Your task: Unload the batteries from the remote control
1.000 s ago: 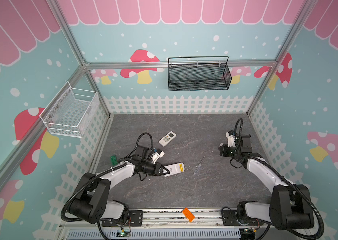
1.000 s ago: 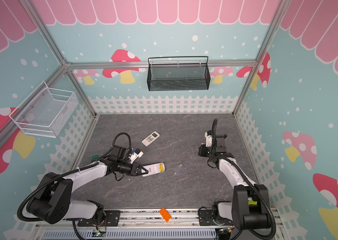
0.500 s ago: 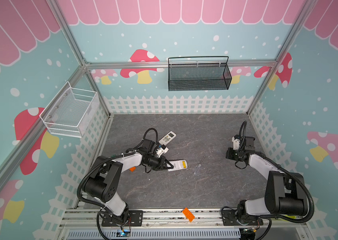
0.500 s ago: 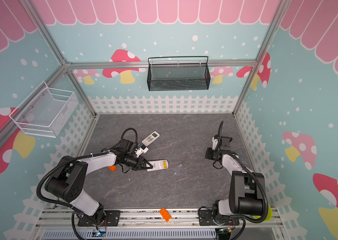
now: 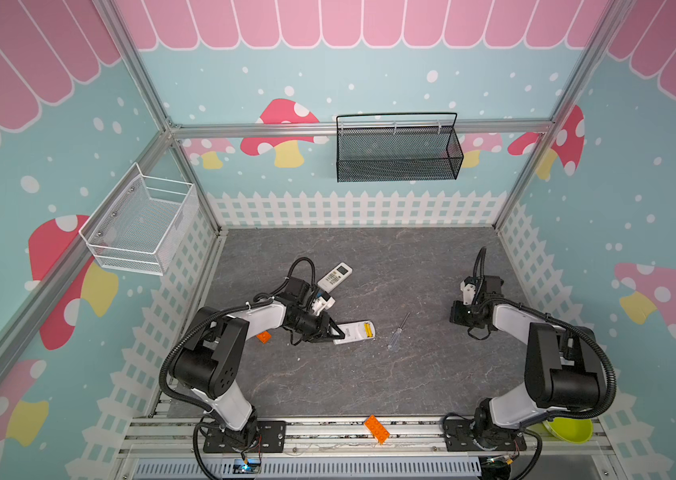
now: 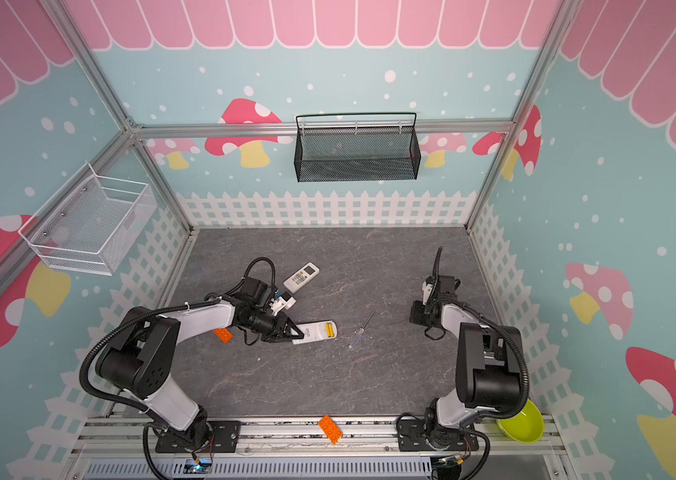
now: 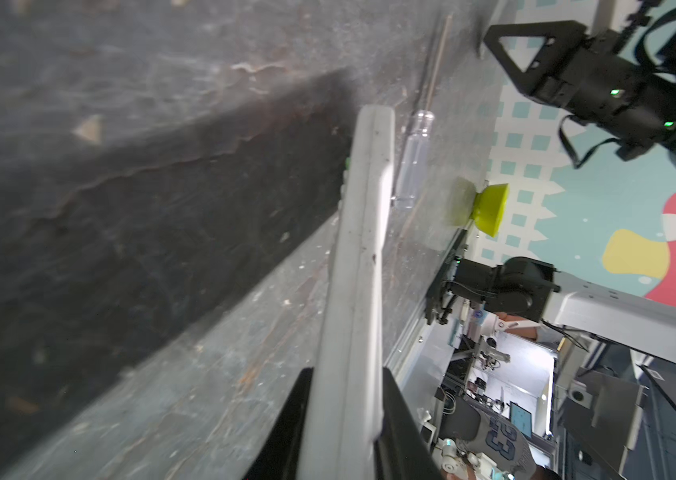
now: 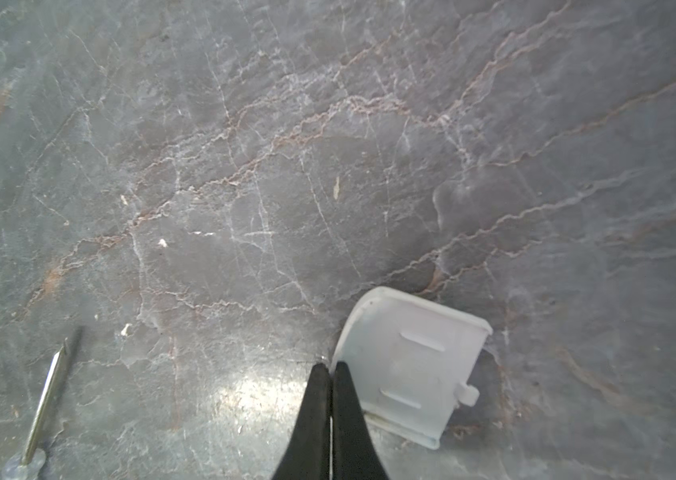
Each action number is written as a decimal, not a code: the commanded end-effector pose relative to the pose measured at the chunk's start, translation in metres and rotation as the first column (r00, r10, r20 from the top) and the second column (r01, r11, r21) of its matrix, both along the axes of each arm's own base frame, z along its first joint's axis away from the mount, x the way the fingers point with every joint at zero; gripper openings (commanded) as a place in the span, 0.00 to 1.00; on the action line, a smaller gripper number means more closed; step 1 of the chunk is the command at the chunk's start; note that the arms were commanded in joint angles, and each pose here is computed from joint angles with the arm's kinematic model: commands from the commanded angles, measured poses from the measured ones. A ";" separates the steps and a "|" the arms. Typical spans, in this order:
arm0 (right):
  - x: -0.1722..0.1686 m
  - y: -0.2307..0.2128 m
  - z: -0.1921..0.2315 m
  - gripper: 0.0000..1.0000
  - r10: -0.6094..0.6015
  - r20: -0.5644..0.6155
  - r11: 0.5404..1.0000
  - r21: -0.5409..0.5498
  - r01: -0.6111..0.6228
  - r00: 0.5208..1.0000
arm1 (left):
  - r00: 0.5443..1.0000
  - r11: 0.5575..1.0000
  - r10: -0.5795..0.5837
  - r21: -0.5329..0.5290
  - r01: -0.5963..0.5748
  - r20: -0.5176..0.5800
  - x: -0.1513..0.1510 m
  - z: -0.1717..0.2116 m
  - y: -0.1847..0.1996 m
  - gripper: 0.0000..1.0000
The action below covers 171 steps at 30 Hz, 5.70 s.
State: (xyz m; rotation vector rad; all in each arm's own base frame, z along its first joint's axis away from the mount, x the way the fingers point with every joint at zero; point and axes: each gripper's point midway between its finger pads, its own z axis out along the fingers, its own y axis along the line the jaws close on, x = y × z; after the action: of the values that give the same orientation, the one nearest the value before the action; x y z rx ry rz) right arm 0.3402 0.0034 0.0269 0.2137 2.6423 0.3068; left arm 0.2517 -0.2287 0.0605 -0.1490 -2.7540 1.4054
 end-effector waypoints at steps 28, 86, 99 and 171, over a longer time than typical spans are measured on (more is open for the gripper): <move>-0.023 0.080 0.069 0.29 0.111 0.108 0.993 -0.061 -0.105 0.988 | 0.859 0.889 0.124 0.329 -0.318 0.496 0.064 0.053 0.096 0.95; -0.103 0.178 -0.021 0.27 0.257 -0.164 0.953 -0.122 -0.278 0.952 | 0.775 0.850 0.203 0.285 -0.443 0.599 0.076 0.076 0.144 0.99; -0.067 0.172 0.018 0.07 0.385 -0.011 0.917 -0.105 -0.384 0.923 | 0.720 0.849 -0.079 0.425 -0.314 0.689 0.082 0.123 0.123 1.00; -0.120 0.294 0.126 0.14 0.871 0.487 0.203 -0.230 -0.952 0.068 | 0.557 0.880 -0.419 0.168 0.444 0.718 -0.016 0.138 0.000 0.00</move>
State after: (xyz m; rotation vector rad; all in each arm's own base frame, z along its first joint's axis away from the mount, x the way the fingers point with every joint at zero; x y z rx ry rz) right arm 0.2168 0.2974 0.1416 -1.4500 1.7770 0.8647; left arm 0.2376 -0.2322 0.1969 -1.6086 -2.8520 1.4564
